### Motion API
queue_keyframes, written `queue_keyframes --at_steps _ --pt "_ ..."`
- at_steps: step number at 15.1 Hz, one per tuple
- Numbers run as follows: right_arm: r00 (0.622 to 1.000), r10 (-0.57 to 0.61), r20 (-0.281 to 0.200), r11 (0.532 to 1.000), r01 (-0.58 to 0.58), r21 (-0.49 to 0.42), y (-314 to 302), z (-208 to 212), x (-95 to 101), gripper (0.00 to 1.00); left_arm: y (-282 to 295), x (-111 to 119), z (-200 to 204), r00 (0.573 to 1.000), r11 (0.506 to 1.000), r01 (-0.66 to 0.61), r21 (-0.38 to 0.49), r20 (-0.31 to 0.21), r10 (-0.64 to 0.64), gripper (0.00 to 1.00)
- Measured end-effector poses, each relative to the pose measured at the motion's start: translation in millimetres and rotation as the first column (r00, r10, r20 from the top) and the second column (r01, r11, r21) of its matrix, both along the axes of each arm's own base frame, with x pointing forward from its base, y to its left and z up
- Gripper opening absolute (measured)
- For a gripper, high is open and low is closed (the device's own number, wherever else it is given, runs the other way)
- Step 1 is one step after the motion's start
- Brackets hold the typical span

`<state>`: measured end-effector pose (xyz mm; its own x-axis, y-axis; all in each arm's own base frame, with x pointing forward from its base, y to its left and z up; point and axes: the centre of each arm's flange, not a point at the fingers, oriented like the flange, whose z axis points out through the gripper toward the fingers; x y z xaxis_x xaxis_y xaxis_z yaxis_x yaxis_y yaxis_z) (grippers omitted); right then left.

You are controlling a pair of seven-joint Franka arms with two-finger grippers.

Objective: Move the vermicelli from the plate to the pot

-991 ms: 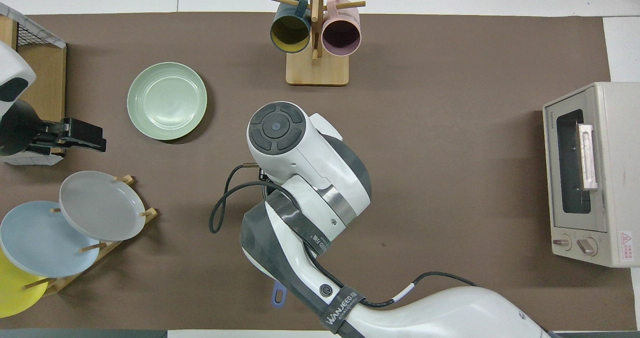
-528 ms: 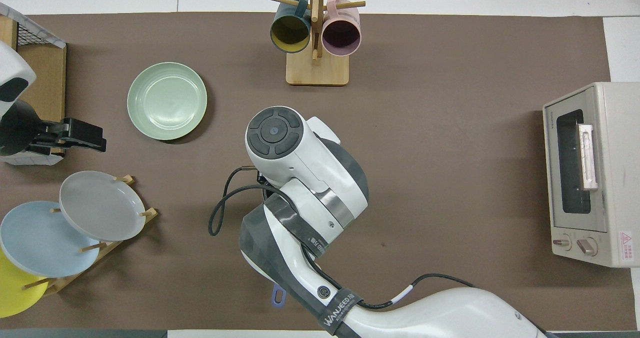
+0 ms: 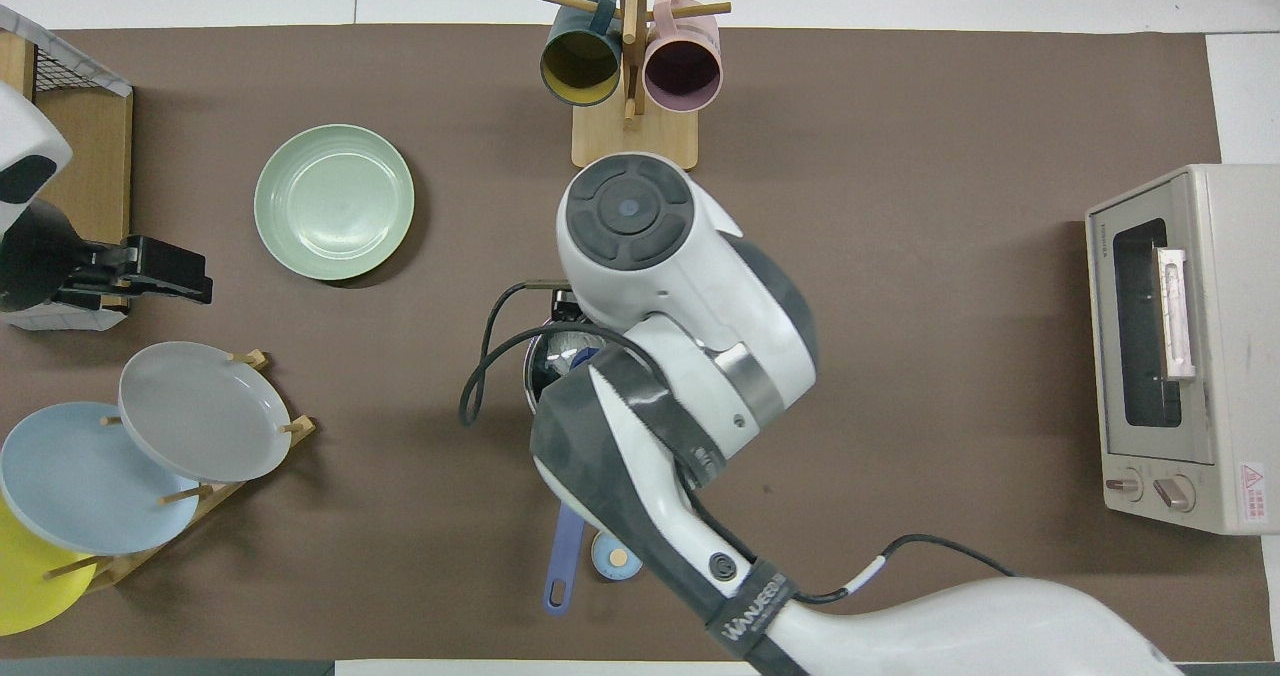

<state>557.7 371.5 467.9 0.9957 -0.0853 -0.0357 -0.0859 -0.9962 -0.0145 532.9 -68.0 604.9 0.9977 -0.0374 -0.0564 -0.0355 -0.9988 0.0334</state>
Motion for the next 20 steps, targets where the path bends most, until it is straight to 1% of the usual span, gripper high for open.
queue_keyframes --at_steps 3,5,8,12,14,16,18,20 --pt "1.000 0.023 0.020 1.000 -0.023 0.001 -75 43 24.7 1.00 0 0 0 1.000 1.000 0.000 0.000 0.000 0.000 1.00" --pt "0.999 0.037 0.016 0.999 -0.037 -0.006 -121 71 30.9 1.00 0 0 0 1.000 1.000 0.000 0.000 0.000 0.000 1.00" --pt "0.998 0.059 0.001 0.998 -0.059 -0.018 -184 111 28.2 1.00 0 0 0 1.000 1.000 0.000 0.000 0.000 0.000 1.00" --pt "0.989 0.137 -0.055 0.989 -0.140 -0.057 -268 149 11.4 1.00 0 0 0 1.000 1.000 0.000 0.000 0.000 0.000 1.00" --pt "0.983 0.163 -0.084 0.984 -0.168 -0.058 -310 150 8.7 1.00 0 0 0 1.000 1.000 0.000 0.000 0.000 0.000 1.00" --pt "0.977 0.178 -0.113 0.982 -0.185 -0.049 -345 140 7.4 1.00 0 0 0 1.000 1.000 0.000 0.000 0.000 0.000 1.00" --pt "0.975 0.177 -0.136 0.982 -0.185 -0.046 -363 132 4.3 1.00 0 0 0 1.000 1.000 0.000 0.000 0.000 0.000 1.00" --pt "0.973 0.175 -0.148 0.982 -0.184 -0.046 -365 128 -2.4 1.00 0 0 0 1.000 1.000 0.000 0.000 0.000 0.000 1.00"
